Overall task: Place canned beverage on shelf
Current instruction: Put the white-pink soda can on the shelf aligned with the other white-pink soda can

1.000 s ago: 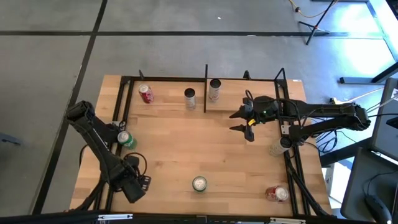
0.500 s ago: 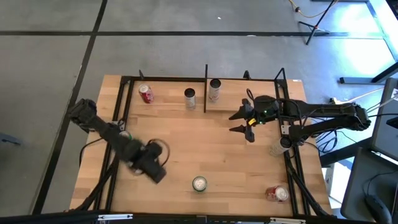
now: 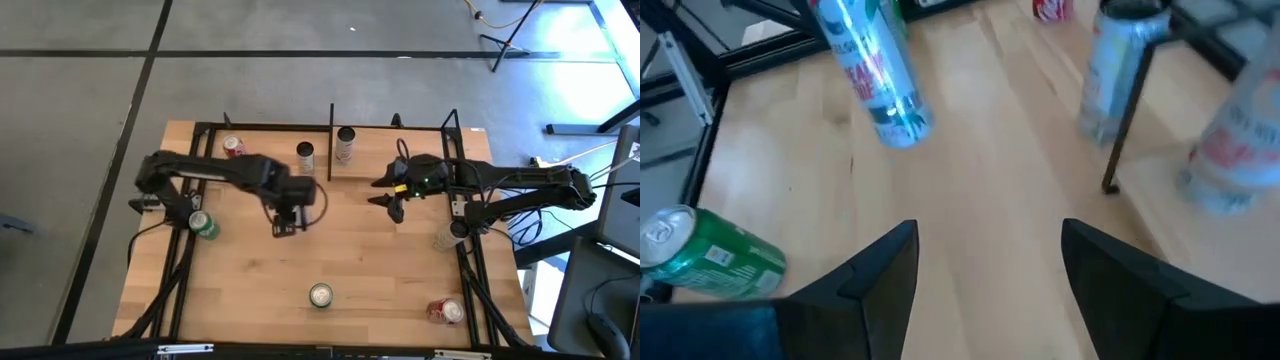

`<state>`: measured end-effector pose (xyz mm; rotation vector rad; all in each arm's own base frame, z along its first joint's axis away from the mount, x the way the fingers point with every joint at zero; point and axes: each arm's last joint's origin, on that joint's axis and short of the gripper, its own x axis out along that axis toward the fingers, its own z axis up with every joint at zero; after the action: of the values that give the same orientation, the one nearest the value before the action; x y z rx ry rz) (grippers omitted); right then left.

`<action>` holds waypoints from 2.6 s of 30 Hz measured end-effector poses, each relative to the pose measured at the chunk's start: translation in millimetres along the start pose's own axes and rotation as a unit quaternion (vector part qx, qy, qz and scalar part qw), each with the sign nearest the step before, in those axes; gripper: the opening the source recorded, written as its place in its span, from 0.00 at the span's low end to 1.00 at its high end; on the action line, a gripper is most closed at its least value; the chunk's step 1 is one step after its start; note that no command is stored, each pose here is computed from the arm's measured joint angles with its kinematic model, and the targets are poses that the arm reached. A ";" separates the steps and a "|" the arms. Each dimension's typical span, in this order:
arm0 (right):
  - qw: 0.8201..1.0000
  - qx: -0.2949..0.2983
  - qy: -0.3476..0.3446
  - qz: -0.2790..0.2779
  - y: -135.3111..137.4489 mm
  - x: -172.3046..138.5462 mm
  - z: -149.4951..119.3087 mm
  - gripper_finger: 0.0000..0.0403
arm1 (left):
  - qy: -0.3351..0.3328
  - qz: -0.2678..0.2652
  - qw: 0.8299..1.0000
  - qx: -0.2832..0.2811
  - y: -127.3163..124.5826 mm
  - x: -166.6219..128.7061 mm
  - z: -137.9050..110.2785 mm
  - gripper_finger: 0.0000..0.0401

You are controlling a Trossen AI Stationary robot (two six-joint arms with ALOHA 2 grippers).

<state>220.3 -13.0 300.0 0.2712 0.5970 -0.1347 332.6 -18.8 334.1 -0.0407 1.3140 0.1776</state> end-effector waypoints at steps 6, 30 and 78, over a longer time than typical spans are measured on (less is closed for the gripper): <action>0.997 0.034 0.050 -0.042 -4.5 -0.6 -10.9 0.58 | 0.045 -0.035 0.994 0.088 5.5 28.3 36.5 0.55; 0.989 0.076 0.110 -0.063 -6.8 17.9 -20.4 0.58 | 0.136 -0.037 0.972 0.190 -16.0 90.6 55.0 0.71; 0.980 -0.132 0.012 0.145 24.6 160.4 60.3 0.86 | -0.253 -0.031 0.946 -0.203 -38.2 83.8 -107.5 0.77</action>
<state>389.1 -14.4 261.5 0.0991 0.5857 0.2287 255.7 -61.5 223.2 -0.3643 0.7463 0.3762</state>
